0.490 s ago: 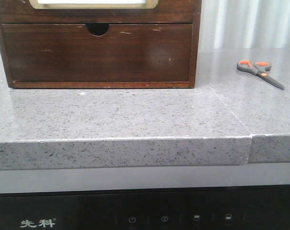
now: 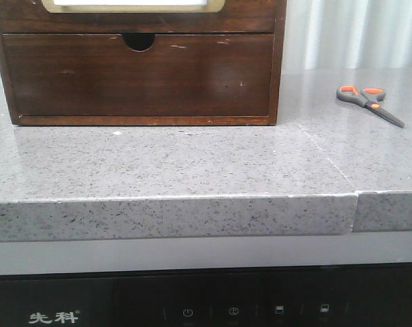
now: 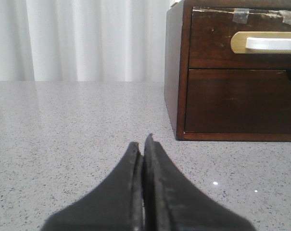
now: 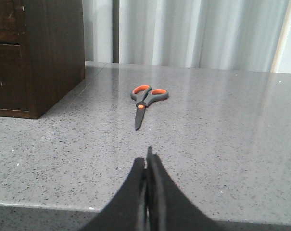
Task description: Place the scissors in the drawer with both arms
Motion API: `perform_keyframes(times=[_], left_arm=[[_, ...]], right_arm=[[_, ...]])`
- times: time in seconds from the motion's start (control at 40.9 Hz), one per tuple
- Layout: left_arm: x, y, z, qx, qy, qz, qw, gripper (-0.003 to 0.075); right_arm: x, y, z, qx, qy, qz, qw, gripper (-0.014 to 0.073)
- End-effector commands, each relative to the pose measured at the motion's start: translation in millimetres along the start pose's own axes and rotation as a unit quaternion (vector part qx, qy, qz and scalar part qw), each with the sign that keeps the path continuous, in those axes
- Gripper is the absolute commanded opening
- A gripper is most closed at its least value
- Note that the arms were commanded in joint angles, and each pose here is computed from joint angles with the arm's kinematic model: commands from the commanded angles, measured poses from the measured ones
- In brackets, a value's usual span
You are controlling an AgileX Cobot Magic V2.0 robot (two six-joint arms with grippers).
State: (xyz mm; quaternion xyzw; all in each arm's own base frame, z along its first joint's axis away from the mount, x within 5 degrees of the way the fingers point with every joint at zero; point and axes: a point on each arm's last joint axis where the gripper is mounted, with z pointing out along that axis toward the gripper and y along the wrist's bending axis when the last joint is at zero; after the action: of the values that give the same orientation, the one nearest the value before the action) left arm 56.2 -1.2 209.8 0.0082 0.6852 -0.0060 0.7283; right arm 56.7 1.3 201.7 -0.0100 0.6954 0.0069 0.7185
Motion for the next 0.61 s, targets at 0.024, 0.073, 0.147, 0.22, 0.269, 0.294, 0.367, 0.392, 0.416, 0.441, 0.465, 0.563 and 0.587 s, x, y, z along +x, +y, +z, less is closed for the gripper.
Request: perform_keyframes(times=[0.024, 0.073, 0.147, 0.22, 0.269, 0.294, 0.367, 0.392, 0.416, 0.441, 0.465, 0.563, 0.587], left_arm=[[0.4, 0.3, -0.9, 0.0, -0.036, -0.009, 0.999, -0.002], [-0.5, 0.4, -0.9, -0.001, -0.04, -0.009, 0.999, -0.002], [-6.3, 1.0, -1.6, -0.004, -0.07, -0.009, 0.998, -0.002], [-14.2, 1.2, -2.6, -0.004, -0.088, -0.009, 0.996, -0.002], [-20.8, 1.2, -3.6, -0.004, -0.095, -0.009, 0.995, -0.002], [-26.1, 1.1, -4.5, -0.004, -0.1, -0.009, 0.995, -0.002], [-43.7, 0.9, -8.0, -0.002, -0.112, -0.009, 0.994, -0.002], [-52.8, 0.8, -10.2, -0.001, -0.121, -0.01, 0.993, -0.002], [-59.1, 0.6, -12.0, 0.0, -0.123, -0.009, 0.992, -0.002], [-69.0, 0.5, -14.7, 0.001, -0.13, -0.009, 0.991, -0.002], [-80.7, 0.2, -18.0, 0.003, -0.134, -0.009, 0.991, -0.002], [-113.7, -0.4, -26.4, 0.008, -0.141, -0.008, 0.99, -0.002], [-124.2, -0.8, -28.8, 0.01, -0.136, -0.008, 0.991, -0.002]], right_arm=[[-9.6, 0.0, -1.9, 0.0, -0.059, 0.0, 0.998, -0.0068], [-10.6, 0.1, -2.0, 0.0, -0.064, 0.0, 0.998, -0.0068], [-12.9, 0.1, -2.3, 0.0, -0.072, 0.003, 0.997, -0.0068], [-21.7, -0.1, -3.7, 0.0, -0.083, 0.007, 0.997, -0.0068], [-31.2, -0.1, -5.4, 0.0, -0.095, 0.007, 0.995, -0.0068], [-37.5, -0.1, -6.8, 0.0, -0.102, 0.007, 0.995, -0.0068], [-56.2, -0.3, -11.5, 0.001, -0.12, 0.007, 0.993, -0.0068], [-61.4, -0.3, -13.1, 0.001, -0.124, 0.007, 0.992, -0.0068], [-68.7, -0.4, -15.4, 0.001, -0.129, 0.007, 0.992, -0.0068], [-73.8, -0.4, -17.2, 0.001, -0.129, 0.007, 0.992, -0.0068], [-83.3, -0.5, -20.4, 0.001, -0.135, 0.007, 0.991, -0.0068], [-108.3, -0.8, -27.1, 0.002, -0.132, 0.005, 0.991, -0.0068], [-116.8, -1.0, -28.5, 0.004, -0.126, 0.002, 0.992, -0.0068]])
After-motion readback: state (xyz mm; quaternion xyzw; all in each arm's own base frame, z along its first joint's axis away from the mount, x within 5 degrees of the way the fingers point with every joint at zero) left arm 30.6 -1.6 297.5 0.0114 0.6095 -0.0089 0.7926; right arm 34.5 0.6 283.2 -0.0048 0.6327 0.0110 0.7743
